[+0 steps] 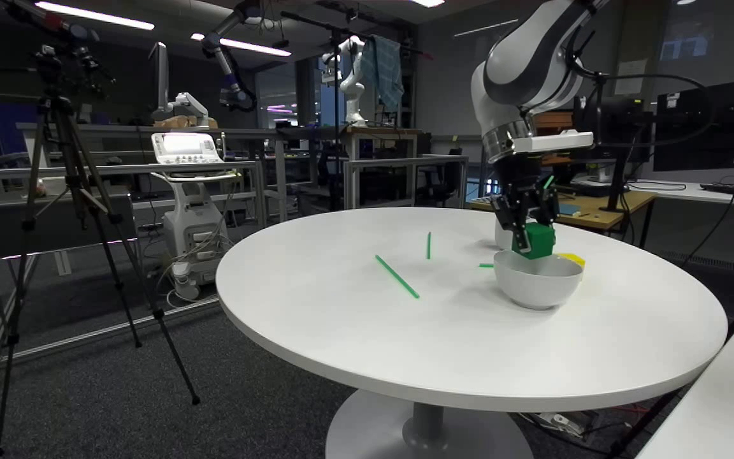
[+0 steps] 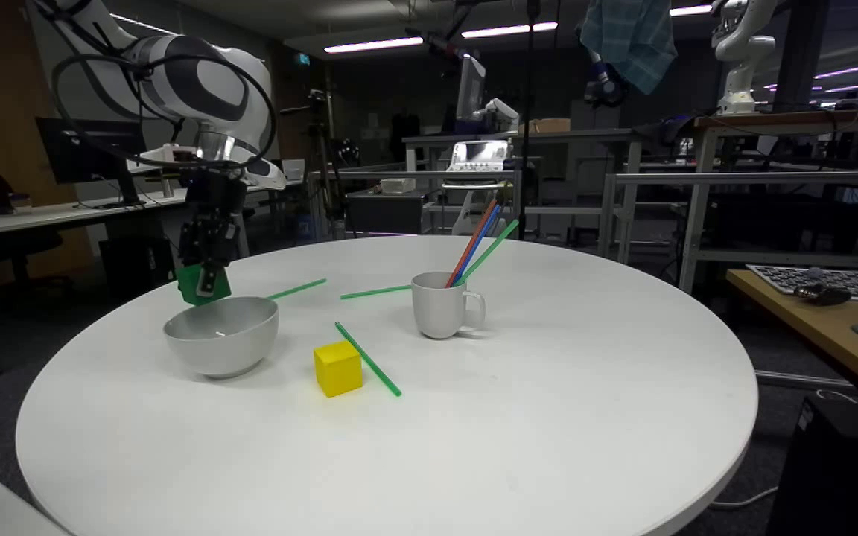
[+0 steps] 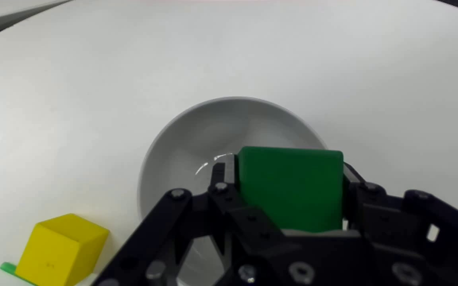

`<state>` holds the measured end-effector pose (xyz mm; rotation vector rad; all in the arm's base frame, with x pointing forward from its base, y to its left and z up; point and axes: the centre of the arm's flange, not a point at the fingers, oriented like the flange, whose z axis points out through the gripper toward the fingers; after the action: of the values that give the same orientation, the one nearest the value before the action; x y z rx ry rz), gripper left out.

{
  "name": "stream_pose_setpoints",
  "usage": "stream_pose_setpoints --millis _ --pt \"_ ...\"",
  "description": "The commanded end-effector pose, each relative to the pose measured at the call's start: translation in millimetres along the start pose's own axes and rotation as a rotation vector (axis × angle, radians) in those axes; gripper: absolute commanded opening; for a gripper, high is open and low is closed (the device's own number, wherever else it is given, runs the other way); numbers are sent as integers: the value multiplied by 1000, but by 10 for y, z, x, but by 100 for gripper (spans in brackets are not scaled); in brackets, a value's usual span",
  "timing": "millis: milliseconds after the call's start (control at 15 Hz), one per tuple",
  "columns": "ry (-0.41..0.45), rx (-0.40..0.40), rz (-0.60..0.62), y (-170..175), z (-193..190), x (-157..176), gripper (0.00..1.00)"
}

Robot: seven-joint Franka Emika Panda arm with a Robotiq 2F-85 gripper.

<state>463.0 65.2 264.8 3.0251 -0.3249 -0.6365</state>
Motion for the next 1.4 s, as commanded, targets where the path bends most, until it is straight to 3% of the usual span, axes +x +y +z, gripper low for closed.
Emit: stream_pose_setpoints --millis 0,1333 --pt "6 32 19 215 56 -43 31" --pt "12 27 -40 234 479 363 31"
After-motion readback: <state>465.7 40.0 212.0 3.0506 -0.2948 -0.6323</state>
